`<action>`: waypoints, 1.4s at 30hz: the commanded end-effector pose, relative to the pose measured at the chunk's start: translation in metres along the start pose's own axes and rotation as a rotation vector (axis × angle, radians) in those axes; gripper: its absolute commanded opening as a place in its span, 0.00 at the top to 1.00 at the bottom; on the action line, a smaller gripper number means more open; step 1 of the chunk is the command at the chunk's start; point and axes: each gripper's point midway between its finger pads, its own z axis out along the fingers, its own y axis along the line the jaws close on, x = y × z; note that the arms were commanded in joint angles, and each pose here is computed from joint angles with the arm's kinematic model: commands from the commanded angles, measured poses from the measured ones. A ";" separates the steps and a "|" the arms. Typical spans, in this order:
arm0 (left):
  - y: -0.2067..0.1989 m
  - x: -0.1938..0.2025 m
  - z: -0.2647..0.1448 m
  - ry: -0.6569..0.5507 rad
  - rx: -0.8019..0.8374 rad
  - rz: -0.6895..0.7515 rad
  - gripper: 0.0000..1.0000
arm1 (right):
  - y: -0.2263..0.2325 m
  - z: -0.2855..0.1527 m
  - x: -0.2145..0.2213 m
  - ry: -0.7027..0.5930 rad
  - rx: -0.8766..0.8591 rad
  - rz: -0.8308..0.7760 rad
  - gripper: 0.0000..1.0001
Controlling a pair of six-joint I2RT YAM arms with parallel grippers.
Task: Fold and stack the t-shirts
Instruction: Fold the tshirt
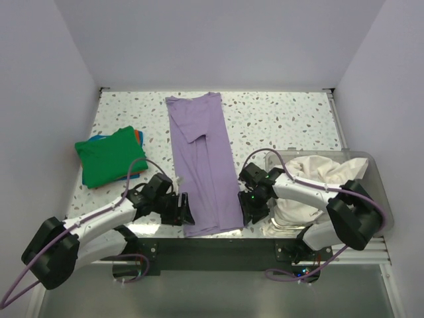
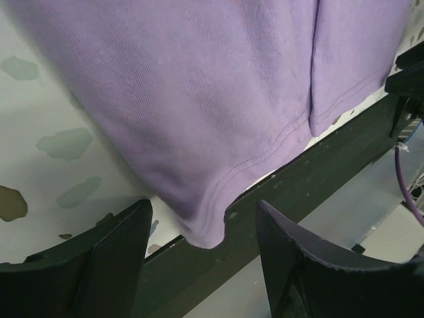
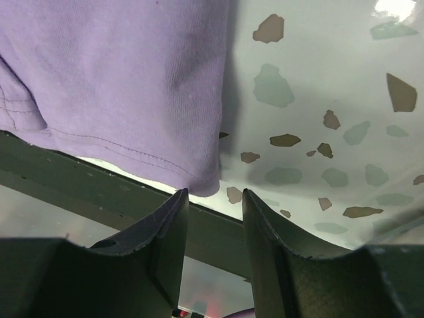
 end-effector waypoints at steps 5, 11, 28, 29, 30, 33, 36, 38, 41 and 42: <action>0.013 0.017 0.005 0.015 -0.086 -0.079 0.37 | 0.003 0.008 0.009 0.021 -0.046 -0.005 0.59; 0.021 0.017 -0.004 -0.026 -0.154 -0.090 0.41 | 0.006 0.010 0.009 0.009 -0.059 -0.007 0.59; 0.019 0.035 0.009 -0.016 -0.035 -0.163 0.63 | 0.010 0.018 0.001 -0.021 -0.073 0.000 0.61; 0.020 0.035 0.009 -0.018 -0.038 -0.165 0.65 | 0.010 0.018 0.001 -0.020 -0.075 0.001 0.62; 0.020 0.036 0.007 -0.020 -0.040 -0.166 0.66 | 0.011 0.018 0.000 -0.023 -0.077 0.002 0.62; 0.021 0.036 0.005 -0.029 -0.042 -0.173 0.70 | 0.012 0.019 -0.001 -0.023 -0.081 -0.001 0.66; 0.023 0.038 0.005 -0.032 -0.043 -0.181 0.76 | 0.013 0.020 -0.001 -0.018 -0.084 -0.005 0.75; 0.025 0.039 0.005 -0.032 -0.045 -0.185 0.86 | 0.013 0.020 -0.001 -0.018 -0.084 -0.005 0.82; 0.026 0.038 0.004 -0.040 -0.052 -0.191 0.94 | 0.014 0.019 -0.002 -0.022 -0.081 -0.004 0.90; 0.027 0.039 0.003 -0.041 -0.056 -0.194 0.96 | 0.014 0.018 -0.002 -0.024 -0.083 -0.006 0.92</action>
